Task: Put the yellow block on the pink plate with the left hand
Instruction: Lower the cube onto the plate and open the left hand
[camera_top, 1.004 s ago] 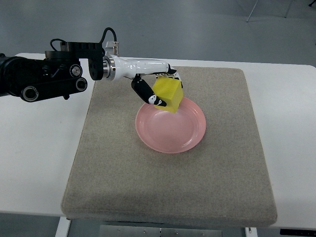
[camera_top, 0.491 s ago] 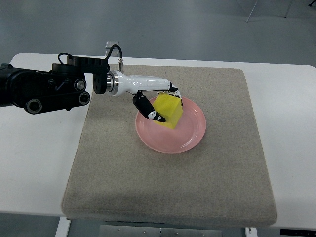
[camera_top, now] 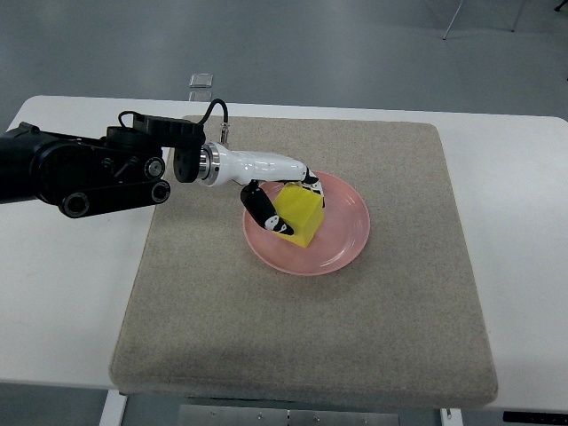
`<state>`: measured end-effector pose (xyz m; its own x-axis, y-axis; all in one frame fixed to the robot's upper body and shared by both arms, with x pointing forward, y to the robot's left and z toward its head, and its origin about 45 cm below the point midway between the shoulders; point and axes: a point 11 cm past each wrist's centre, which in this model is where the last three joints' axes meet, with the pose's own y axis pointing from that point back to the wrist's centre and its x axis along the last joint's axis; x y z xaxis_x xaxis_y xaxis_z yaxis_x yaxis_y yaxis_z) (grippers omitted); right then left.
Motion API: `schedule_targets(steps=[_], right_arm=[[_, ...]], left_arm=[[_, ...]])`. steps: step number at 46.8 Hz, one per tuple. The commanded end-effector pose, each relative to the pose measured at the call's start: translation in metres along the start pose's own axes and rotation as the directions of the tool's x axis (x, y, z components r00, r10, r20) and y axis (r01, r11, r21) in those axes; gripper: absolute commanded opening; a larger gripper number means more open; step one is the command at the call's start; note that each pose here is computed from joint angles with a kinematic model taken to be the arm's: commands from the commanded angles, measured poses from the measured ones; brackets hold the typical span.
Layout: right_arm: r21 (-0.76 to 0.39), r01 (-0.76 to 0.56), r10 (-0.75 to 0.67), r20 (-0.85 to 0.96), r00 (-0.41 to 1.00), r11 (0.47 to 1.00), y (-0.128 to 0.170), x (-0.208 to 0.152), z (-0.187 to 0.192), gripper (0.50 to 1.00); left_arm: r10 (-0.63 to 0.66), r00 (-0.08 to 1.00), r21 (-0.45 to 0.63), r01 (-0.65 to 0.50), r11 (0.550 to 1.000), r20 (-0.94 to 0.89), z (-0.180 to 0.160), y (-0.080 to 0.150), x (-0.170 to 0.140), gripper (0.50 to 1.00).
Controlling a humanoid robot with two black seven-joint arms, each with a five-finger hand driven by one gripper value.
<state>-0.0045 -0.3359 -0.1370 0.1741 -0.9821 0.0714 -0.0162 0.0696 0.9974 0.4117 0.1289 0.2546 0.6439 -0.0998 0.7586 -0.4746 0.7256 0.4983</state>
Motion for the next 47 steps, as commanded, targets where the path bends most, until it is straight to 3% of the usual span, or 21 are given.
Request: schedule_targets(steps=[1, 6, 11, 16, 19, 23, 26, 30, 47], right_arm=[[0.0, 0.0, 0.0, 0.0, 1.0, 1.0, 0.0, 0.0, 0.0, 0.924], [0.0, 0.0, 0.0, 0.0, 1.0, 1.0, 0.0, 0.0, 0.0, 0.924], [0.0, 0.0, 0.0, 0.0, 1.0, 1.0, 0.0, 0.0, 0.0, 0.924], [0.0, 0.0, 0.0, 0.0, 1.0, 1.0, 0.0, 0.0, 0.0, 0.924], [0.0, 0.0, 0.0, 0.0, 1.0, 1.0, 0.0, 0.0, 0.0, 0.924], [0.0, 0.0, 0.0, 0.0, 1.0, 1.0, 0.0, 0.0, 0.0, 0.924], [0.0, 0.0, 0.0, 0.0, 1.0, 1.0, 0.0, 0.0, 0.0, 0.924], [0.0, 0.0, 0.0, 0.0, 1.0, 1.0, 0.0, 0.0, 0.0, 0.924], [0.0, 0.0, 0.0, 0.0, 1.0, 1.0, 0.0, 0.0, 0.0, 0.924]], left_arm=[[0.0, 1.0, 0.003, 0.0, 1.0, 0.0, -0.0009, -0.0021, -0.0006, 0.658], [0.006, 1.0, 0.014, -0.006, 1.0, 0.0, -0.0048, -0.0046, 0.0, 0.664], [0.011, 1.0, 0.014, -0.011, 1.0, -0.004, -0.005, -0.0086, -0.0006, 0.705], [0.014, 1.0, 0.01, -0.014, 1.0, -0.003, -0.0033, -0.0101, -0.001, 0.78], [0.016, 1.0, 0.006, -0.016, 1.0, -0.003, -0.0023, -0.0106, -0.0006, 0.853], [0.016, 1.0, 0.002, -0.016, 1.0, -0.006, -0.0022, -0.0108, -0.0015, 0.893], [0.016, 1.0, 0.003, -0.016, 1.0, -0.007, -0.0021, -0.011, -0.0023, 0.971], [0.015, 1.0, 0.001, -0.015, 1.0, -0.008, -0.0017, -0.0111, -0.0025, 0.992], [0.032, 0.999, 0.0, -0.032, 0.999, -0.007, 0.0001, -0.0091, 0.0063, 0.994]])
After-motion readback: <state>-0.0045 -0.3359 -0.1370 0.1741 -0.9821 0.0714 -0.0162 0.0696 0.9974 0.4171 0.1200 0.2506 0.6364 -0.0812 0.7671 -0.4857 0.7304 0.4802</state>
